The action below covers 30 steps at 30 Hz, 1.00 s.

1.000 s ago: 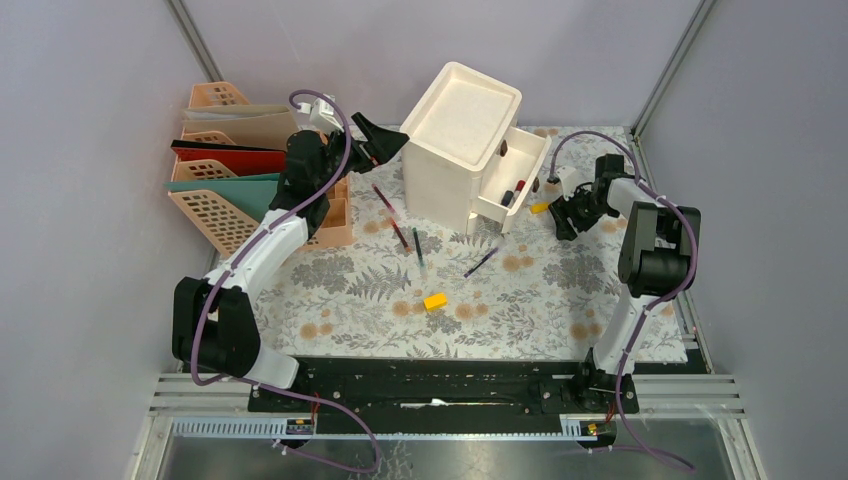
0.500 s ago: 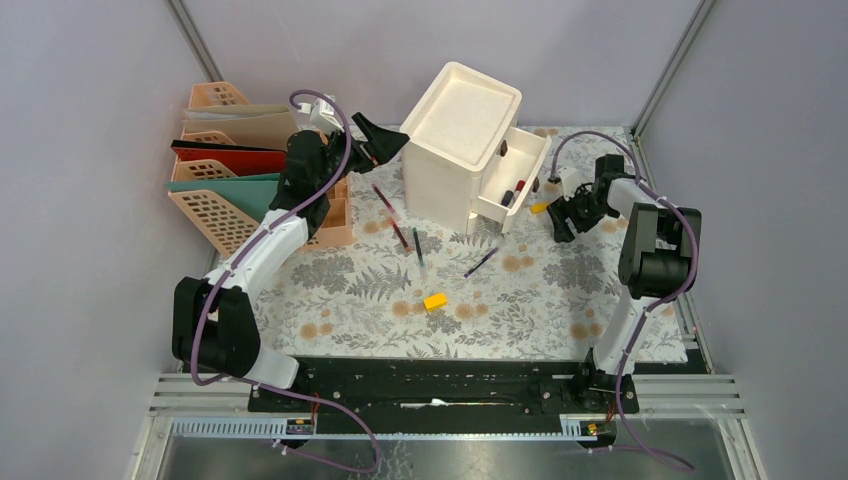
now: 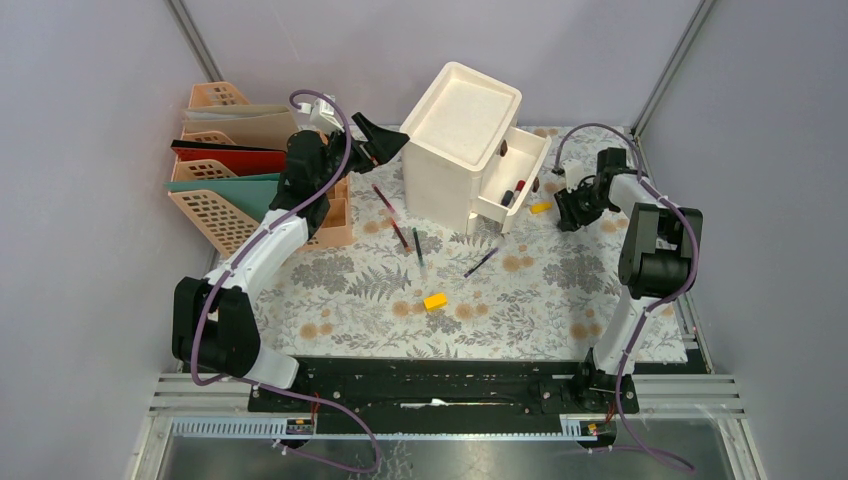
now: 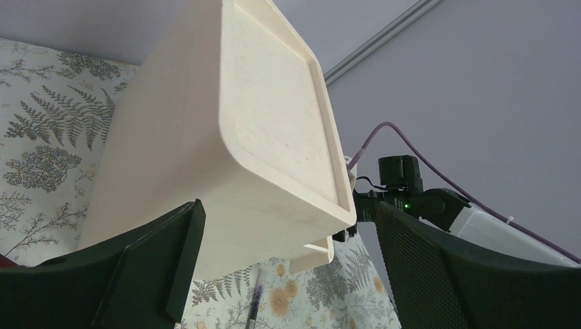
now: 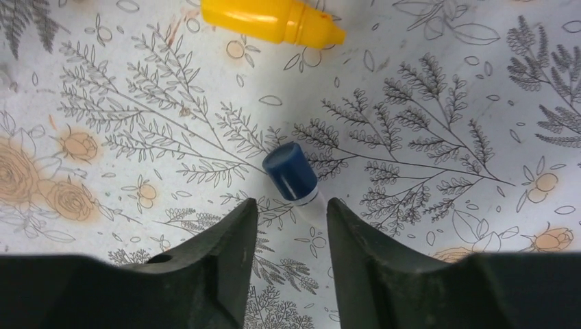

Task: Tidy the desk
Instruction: Pick up the stationery from the center of the board.

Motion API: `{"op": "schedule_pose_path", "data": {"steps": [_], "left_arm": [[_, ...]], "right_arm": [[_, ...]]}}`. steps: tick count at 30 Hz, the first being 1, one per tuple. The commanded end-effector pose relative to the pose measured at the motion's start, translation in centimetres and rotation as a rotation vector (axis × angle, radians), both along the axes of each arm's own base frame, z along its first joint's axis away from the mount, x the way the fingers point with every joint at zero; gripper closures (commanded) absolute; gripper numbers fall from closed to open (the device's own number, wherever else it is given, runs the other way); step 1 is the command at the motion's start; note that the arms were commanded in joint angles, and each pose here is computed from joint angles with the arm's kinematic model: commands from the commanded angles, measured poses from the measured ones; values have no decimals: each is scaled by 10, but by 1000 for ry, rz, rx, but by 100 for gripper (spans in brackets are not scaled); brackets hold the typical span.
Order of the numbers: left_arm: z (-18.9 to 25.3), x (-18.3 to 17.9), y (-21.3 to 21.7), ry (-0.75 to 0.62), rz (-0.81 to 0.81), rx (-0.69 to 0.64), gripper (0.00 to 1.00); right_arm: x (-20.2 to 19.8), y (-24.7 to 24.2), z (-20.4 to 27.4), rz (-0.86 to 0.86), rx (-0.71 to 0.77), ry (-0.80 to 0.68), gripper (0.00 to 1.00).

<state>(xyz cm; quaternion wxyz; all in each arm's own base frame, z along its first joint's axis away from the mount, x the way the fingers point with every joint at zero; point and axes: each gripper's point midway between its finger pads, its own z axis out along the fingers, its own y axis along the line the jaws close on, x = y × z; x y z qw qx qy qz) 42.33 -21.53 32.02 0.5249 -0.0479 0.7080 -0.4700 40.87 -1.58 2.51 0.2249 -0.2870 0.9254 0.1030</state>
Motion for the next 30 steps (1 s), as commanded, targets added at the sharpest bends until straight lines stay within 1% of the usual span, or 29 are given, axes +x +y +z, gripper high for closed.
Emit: {"op": "schedule_pose_path", "data": {"steps": [1, 4, 9, 13, 16, 18, 22, 26, 28, 30], "left_arm": [[30, -3, -2, -79, -12, -19, 1], [28, -3, -1, -77, -9, -15, 1], [26, -3, -1, -71, -9, -16, 1], [26, -4, 0, -73, -5, -14, 1], [26, -4, 0, -71, -4, -14, 1], [26, -4, 0, -71, -3, -14, 1], [27, -4, 1, -73, 1, -7, 1], [26, -5, 1, -69, 1, -7, 1], [26, -5, 1, -70, 1, -9, 1], [25, -5, 0, -68, -1, -9, 1]], "right_arm": [[16, 1, 11, -28, -8, -28, 53], [18, 1, 6, -21, -16, -24, 47], [17, 1, -7, -4, -39, 3, 46], [11, 3, -19, 13, -47, 31, 48], [9, 2, -25, 9, -56, 41, 52], [8, 2, -24, 8, -59, 37, 61], [5, 0, -14, 9, -73, 11, 82], [2, 4, 12, 13, -56, -34, 94], [1, 9, 29, 11, -26, -60, 98], [2, 16, 47, 2, 10, -88, 100]]}}
